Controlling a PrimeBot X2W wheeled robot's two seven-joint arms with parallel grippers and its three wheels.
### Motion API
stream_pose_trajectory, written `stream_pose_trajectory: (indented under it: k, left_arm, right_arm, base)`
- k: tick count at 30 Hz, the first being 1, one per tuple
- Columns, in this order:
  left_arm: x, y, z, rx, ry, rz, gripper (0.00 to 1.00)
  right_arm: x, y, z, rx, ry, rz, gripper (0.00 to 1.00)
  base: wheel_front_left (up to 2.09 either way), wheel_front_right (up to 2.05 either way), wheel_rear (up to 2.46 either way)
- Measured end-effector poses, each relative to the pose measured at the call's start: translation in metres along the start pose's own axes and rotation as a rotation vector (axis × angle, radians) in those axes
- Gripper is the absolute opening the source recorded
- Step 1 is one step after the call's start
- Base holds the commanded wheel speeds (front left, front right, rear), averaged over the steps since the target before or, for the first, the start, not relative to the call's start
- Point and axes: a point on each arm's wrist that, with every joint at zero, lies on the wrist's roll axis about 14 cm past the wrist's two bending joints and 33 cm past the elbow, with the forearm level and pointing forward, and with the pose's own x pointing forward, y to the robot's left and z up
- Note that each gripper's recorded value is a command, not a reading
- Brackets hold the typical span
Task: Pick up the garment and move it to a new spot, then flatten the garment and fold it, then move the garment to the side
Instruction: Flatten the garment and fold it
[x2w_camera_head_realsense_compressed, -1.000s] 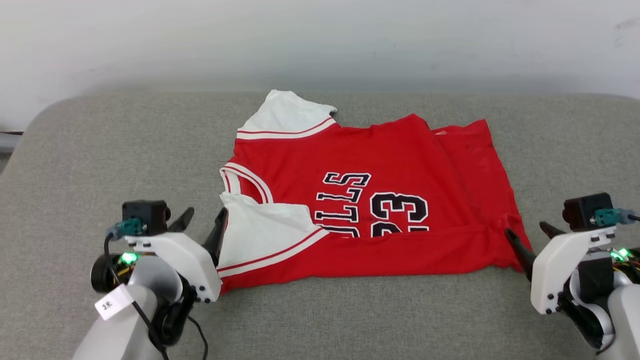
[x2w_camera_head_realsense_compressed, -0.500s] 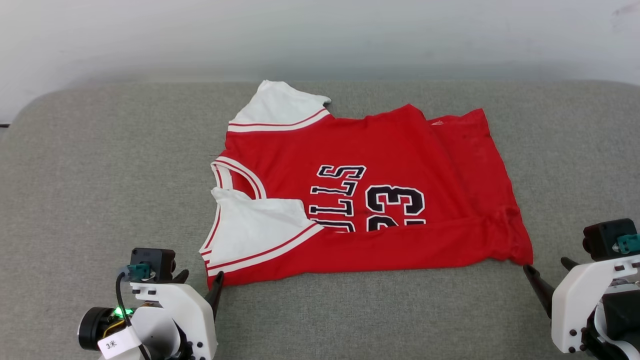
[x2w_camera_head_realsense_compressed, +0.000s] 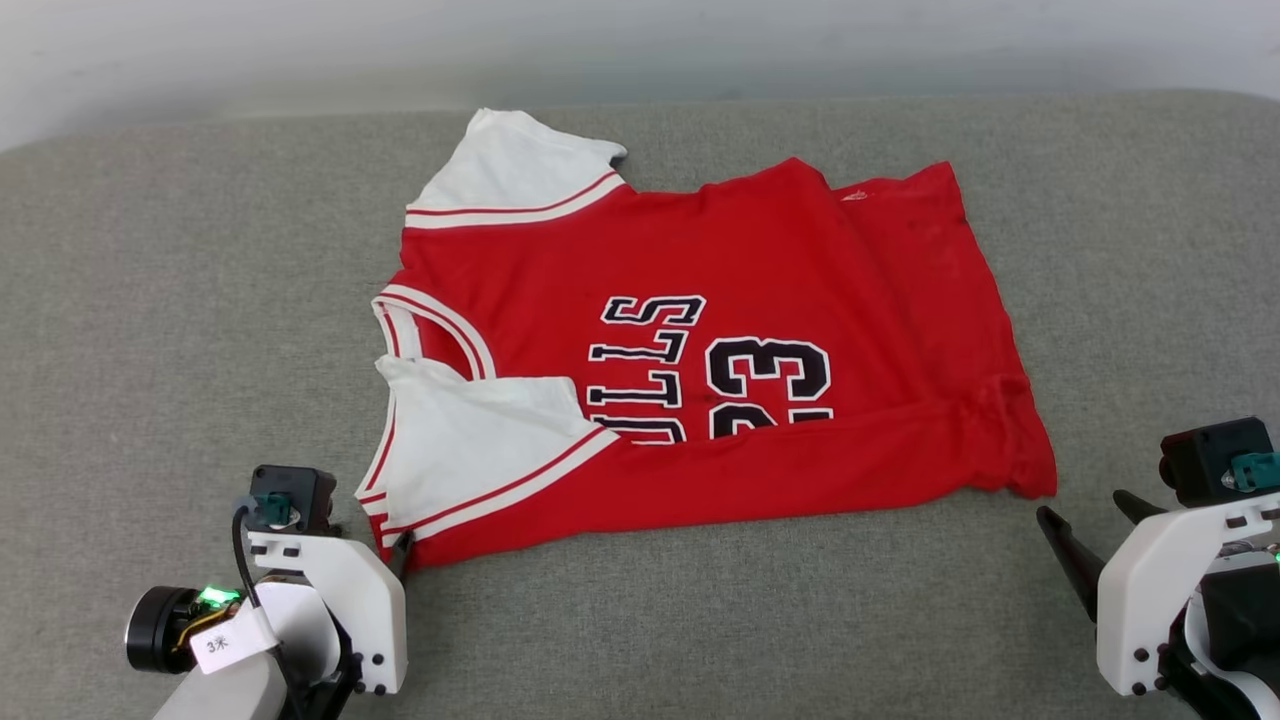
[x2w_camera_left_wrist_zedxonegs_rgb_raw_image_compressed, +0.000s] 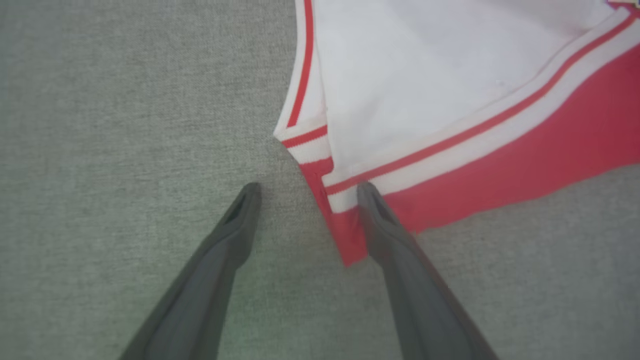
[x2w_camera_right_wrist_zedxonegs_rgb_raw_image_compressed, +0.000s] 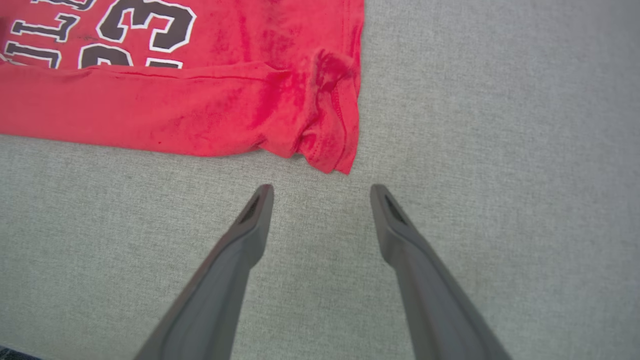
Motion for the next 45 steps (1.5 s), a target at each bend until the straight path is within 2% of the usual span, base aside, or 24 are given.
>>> stream_pose_trajectory:
  k: [6, 7, 8, 9, 13, 19, 26, 45]
  left_arm:
    - [0.011, -0.007, -0.013, -0.003, 0.066, -0.039, 1.00]
    - [0.013, -0.010, -0.015, -0.007, 0.077, -0.051, 0.91]
    - [0.014, -0.012, -0.016, -0.009, 0.087, -0.062, 0.41]
    - [0.014, -0.013, -0.017, -0.012, 0.095, -0.072, 0.00]
    - [0.011, -0.025, -0.018, -0.023, 0.102, -0.123, 0.00]
    - [-0.001, -0.020, -0.008, -0.059, 0.013, -0.099, 0.00]
    - [-0.018, -0.014, 0.023, -0.046, -0.110, -0.072, 0.00]
    - [-0.021, -0.016, 0.028, -0.036, -0.115, -0.074, 0.00]
  right_arm:
    - [0.004, -0.003, -0.004, 0.005, 0.015, -0.007, 1.00]
    - [0.005, -0.003, -0.003, 0.005, 0.015, -0.008, 1.00]
    - [0.005, -0.004, -0.003, 0.005, 0.013, -0.009, 1.00]
    - [0.006, -0.004, -0.003, 0.004, 0.014, -0.010, 1.00]
    - [0.005, -0.007, 0.000, -0.018, 0.009, -0.021, 1.00]
    - [0.006, -0.018, 0.003, -0.049, 0.021, -0.066, 1.00]
    - [0.025, -0.021, 0.007, -0.075, 0.067, -0.078, 1.00]
    - [0.082, 0.001, -0.035, -0.109, 0.270, -0.011, 1.00]
  base:
    - [0.00, 0.00, 0.00]
    - [0.00, 0.00, 0.00]
    - [0.00, 0.00, 0.00]
    - [0.00, 0.00, 0.00]
    - [0.00, 0.00, 0.00]
    - [0.00, 0.00, 0.00]
    - [0.00, 0.00, 0.00]
    - [0.00, 0.00, 0.00]
